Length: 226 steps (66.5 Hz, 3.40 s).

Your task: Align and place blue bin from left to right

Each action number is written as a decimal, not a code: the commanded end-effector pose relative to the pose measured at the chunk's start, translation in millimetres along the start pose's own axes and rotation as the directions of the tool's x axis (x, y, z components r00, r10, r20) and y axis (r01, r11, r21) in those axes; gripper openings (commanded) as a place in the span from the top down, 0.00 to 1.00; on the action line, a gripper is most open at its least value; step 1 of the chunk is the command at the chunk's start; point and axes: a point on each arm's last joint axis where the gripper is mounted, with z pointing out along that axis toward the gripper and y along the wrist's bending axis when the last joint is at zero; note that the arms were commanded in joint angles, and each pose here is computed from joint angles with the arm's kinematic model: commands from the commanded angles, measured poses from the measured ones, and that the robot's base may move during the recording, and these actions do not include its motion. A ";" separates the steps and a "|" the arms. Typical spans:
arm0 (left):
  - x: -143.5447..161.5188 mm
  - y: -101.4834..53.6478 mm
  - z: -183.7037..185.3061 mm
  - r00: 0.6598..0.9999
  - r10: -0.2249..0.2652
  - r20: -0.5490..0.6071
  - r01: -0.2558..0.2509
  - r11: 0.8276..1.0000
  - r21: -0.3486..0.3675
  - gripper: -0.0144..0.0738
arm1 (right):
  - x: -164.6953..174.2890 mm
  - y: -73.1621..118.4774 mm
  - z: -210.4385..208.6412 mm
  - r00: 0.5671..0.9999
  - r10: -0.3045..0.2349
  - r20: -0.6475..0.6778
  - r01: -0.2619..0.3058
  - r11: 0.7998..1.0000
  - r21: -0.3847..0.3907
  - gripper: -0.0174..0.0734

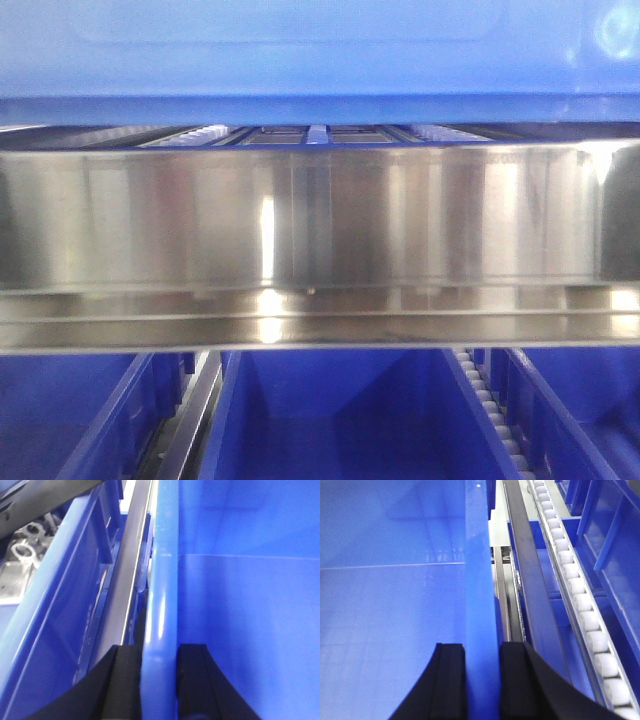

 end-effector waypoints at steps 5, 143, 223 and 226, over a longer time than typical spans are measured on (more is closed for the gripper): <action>-7.7 -6.3 -8.4 0.996 -0.026 0.080 0.018 0.996 0.091 0.96 | -9.2 7.4 -9.8 0.995 0.015 0.098 -0.004 0.994 -0.105 0.89; -7.7 -7.0 -7.9 0.996 -0.024 0.080 0.017 0.996 0.092 0.96 | -9.2 7.4 -9.8 0.995 0.015 0.098 -0.004 0.994 -0.105 0.89; -7.7 -7.0 -7.9 0.996 -0.024 0.080 0.017 0.996 0.092 0.96 | -9.2 7.4 -9.8 0.995 0.015 0.098 -0.004 0.994 -0.105 0.89; -7.7 -7.0 -7.9 0.996 -0.024 0.080 0.017 0.996 0.092 0.96 | -9.2 7.4 -9.8 0.995 0.015 0.098 -0.004 0.994 -0.105 0.89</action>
